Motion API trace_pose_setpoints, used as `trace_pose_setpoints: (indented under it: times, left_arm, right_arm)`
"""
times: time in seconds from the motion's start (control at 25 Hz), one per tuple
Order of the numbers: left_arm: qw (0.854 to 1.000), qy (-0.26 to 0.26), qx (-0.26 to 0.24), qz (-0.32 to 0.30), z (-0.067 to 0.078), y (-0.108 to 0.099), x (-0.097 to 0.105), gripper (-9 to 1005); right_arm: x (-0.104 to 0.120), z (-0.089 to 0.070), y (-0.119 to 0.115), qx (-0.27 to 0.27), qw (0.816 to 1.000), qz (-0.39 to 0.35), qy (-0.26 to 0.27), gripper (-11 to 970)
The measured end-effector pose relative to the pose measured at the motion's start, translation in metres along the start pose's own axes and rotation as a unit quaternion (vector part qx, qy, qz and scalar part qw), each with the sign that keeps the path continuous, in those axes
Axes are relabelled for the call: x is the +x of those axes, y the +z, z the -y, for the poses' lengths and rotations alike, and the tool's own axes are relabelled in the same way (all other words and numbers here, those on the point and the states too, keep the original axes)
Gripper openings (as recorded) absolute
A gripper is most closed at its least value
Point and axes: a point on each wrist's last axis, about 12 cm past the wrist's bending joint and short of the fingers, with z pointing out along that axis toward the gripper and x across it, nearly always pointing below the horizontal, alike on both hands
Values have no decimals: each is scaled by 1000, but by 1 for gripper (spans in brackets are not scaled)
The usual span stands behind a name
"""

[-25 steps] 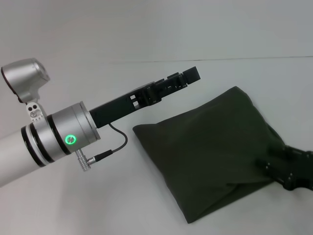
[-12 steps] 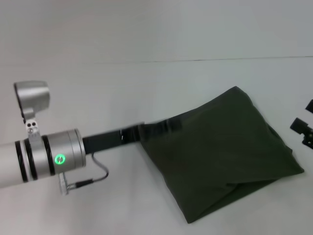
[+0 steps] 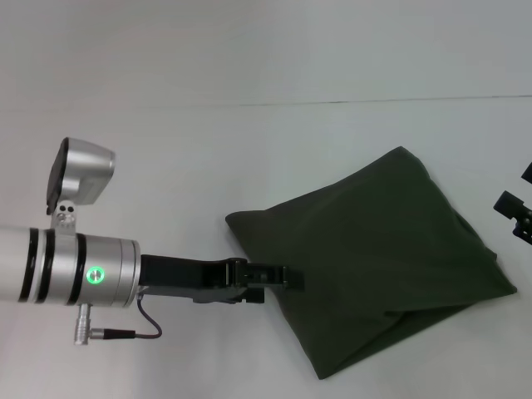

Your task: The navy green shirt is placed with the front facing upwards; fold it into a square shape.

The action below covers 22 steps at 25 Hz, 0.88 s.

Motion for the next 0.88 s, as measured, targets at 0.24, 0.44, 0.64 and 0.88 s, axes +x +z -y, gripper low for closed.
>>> trace_pose_setpoints:
  times: [0.24,0.44,0.64,0.88]
  left_arm:
    - [1000,-6,-18,-9,2,9,-9,964]
    - [999,-25,-29,-3,-4,16,-10,963]
    - [998,-50,-37,3,-10,17,-9,963]
    - [997,-67,-45,-13,-14,22,-3,963]
  right_arm:
    - [-1,1,3,-2,1000,1,-3,739]
    - [-2,2,3,-1,1000,1,-5,740]
    - [-3,4,3,0,1000,3,-7,740]
    - [-5,4,6,-2,1000,5,-9,739]
